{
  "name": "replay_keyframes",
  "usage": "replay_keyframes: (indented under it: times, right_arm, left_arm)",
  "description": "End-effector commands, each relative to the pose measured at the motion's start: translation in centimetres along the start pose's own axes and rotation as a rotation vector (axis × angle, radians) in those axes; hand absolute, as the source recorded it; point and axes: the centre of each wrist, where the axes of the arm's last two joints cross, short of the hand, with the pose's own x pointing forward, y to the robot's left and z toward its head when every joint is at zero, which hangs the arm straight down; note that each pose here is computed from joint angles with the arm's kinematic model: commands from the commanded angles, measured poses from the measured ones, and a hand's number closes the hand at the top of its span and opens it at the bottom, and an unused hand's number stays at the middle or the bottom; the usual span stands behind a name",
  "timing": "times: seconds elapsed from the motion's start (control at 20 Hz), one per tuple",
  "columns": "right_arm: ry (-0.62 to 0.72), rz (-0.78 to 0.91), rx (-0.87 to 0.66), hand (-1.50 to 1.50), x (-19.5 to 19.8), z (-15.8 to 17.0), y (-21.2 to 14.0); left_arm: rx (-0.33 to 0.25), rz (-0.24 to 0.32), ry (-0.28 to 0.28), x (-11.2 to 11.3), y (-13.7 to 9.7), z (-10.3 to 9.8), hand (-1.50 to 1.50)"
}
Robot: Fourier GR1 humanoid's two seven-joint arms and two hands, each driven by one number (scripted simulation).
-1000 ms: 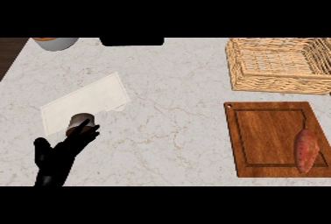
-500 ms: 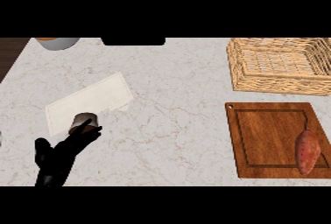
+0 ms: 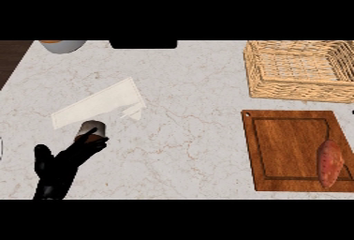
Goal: Pick the sweet potato from the cutting board and place it in the basket
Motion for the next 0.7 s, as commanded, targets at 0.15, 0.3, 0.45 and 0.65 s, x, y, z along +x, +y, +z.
replay_keyframes:
  times: [0.15,0.3,0.45,0.65]
  right_arm:
    - [0.001,-0.007,-0.026,-1.5,-0.2,-1.6,2.9]
    - [-0.004,0.003,-0.024,-1.5,-1.9,-1.8,3.3]
    - [-0.018,-0.014,-0.032,-1.5,-0.8,-2.4,3.1]
    - [-0.019,-0.009,-0.023,-1.5,-1.0,-2.7,5.6]
  left_arm:
    - [0.072,-0.026,0.148,-3.5,2.1,0.1,0.0]
    - [0.055,-0.015,0.144,-2.4,0.4,-0.2,0.0]
    - [0.064,-0.008,0.131,-3.0,1.4,-0.7,0.0]
    - [0.074,-0.02,0.16,-2.7,1.8,0.9,0.0]
